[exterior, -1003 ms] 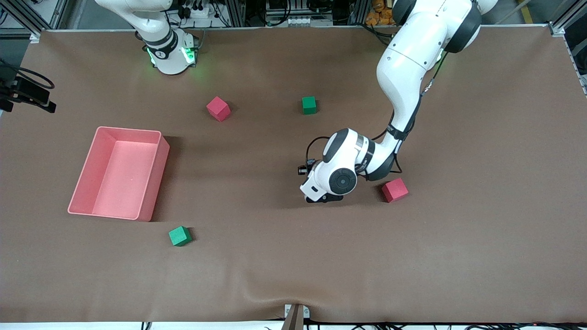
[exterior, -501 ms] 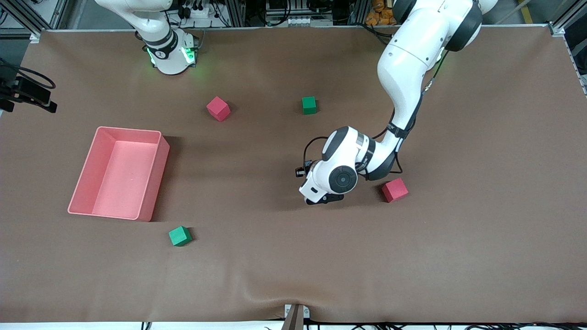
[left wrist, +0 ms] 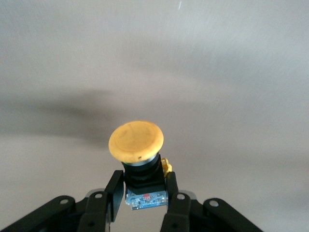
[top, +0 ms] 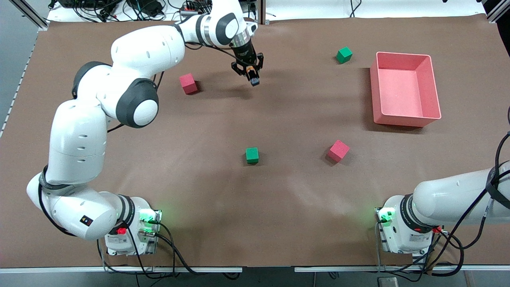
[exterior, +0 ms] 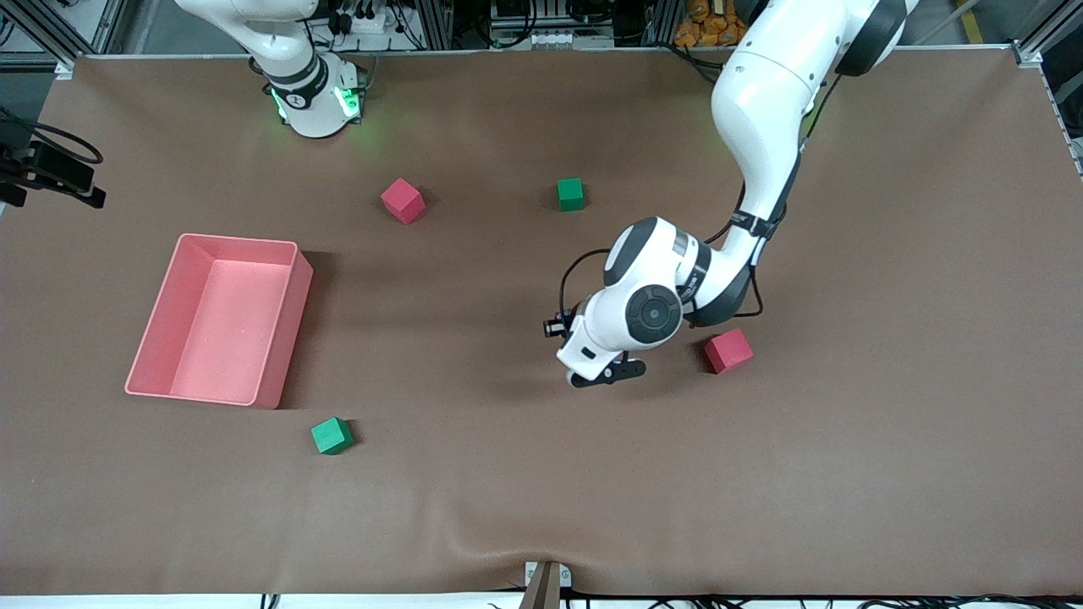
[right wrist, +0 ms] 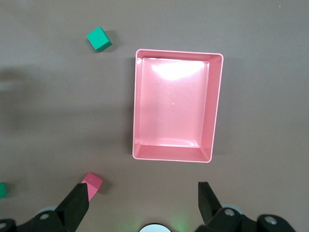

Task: Place and upright button with both arms
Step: 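Move the button and stand it upright on the table with the left gripper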

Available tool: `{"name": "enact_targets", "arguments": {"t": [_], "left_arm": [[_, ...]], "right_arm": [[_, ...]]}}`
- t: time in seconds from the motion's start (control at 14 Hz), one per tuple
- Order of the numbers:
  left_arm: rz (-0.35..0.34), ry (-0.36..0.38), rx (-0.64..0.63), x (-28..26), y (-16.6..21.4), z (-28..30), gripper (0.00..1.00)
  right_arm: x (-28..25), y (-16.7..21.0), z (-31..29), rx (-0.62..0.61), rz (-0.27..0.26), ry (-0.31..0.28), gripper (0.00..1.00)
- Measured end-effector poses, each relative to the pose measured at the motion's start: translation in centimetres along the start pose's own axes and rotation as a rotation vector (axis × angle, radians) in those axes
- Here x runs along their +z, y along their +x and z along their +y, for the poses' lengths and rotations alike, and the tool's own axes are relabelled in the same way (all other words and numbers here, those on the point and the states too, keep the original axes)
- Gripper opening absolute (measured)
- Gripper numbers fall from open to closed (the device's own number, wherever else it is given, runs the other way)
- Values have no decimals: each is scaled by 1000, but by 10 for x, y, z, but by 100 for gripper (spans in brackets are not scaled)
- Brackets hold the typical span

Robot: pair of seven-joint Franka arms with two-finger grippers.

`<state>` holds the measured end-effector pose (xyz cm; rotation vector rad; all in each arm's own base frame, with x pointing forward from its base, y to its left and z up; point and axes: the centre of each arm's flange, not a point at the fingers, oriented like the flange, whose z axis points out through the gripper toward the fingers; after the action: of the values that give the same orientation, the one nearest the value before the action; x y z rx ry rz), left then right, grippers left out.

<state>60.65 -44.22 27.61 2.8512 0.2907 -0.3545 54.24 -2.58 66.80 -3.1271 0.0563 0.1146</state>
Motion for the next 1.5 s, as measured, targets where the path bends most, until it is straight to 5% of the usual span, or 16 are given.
{"name": "enact_targets", "arguments": {"t": [0.64, 1.5], "left_arm": [[230, 8, -120, -51, 8, 7, 40], [729, 226, -178, 20, -94, 90, 40]], "right_arm": [[0, 0, -1, -1, 0, 0, 100], [0, 0, -1, -2, 3, 0, 100]]}}
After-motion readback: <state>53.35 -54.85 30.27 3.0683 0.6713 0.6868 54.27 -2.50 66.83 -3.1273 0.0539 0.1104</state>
